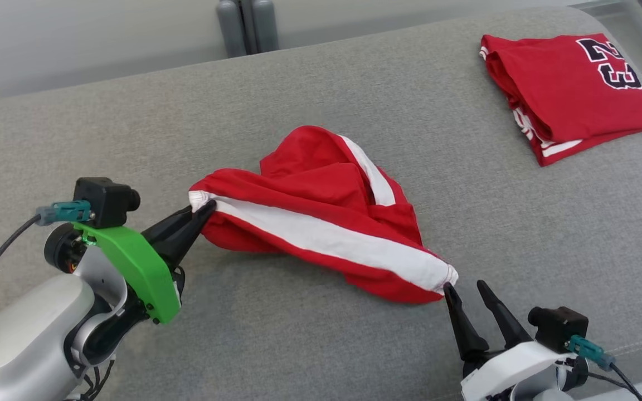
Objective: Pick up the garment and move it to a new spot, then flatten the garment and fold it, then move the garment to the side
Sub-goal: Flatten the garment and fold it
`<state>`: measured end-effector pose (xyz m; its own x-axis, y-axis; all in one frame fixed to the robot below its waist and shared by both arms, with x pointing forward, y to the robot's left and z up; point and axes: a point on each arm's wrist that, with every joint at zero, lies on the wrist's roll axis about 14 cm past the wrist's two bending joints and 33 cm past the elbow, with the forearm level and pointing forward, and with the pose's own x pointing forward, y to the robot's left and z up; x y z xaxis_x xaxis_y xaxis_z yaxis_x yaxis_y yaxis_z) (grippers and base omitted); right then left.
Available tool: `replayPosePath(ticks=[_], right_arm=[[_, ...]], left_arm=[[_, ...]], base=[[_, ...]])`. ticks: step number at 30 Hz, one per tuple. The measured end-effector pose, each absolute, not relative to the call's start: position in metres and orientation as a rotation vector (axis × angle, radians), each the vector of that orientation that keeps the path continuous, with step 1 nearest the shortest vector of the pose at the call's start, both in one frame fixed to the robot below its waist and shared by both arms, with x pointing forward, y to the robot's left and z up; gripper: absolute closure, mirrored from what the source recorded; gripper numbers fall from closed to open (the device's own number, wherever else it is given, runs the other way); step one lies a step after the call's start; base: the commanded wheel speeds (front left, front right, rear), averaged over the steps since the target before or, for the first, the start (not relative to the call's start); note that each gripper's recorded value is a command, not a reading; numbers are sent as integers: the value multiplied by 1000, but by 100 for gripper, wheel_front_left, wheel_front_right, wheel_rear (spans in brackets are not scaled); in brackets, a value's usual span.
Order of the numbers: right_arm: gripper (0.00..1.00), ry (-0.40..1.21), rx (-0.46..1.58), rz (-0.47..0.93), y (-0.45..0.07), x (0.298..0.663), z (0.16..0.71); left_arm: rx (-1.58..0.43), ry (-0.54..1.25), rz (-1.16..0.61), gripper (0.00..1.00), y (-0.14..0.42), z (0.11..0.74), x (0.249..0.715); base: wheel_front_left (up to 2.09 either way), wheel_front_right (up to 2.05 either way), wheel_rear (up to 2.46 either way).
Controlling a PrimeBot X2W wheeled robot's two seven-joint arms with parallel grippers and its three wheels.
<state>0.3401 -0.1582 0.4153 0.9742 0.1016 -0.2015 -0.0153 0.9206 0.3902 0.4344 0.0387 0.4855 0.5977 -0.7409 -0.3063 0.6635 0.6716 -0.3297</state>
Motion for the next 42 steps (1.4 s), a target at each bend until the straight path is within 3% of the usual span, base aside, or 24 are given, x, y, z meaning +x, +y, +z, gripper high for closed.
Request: replayPosePath(ticks=[11,12,13,14,15,19,29,36,42], right_arm=[[0,339,516,237,-109,354,399],[8,347,538,249,-104,354,399],[33,354,545,264,-99,352,399],[74,362,544,286,-95,350,399],[100,365,541,304,-92,348,400],[100,314,528,313,-101,353,415],[100,-48,437,263,-170,386,522],[100,-313,218,325,-214,445,631],[100,-510,71,295,-243,510,720]], left_arm=[[-257,408,-717,100,72,489,426],[-259,409,-713,100,73,488,425],[-259,412,-711,100,74,487,423],[-260,413,-709,100,74,487,422],[-261,413,-708,100,74,487,421],[-267,410,-702,100,75,486,418],[-404,327,-775,100,56,533,423],[-397,187,-939,100,18,621,471],[-309,4,-973,100,-19,690,541]], base=[[0,0,0],[0,0,0],[0,0,0],[0,0,0],[0,0,0],[0,0,0],[0,0,0],[0,0,0],[0,0,0]])
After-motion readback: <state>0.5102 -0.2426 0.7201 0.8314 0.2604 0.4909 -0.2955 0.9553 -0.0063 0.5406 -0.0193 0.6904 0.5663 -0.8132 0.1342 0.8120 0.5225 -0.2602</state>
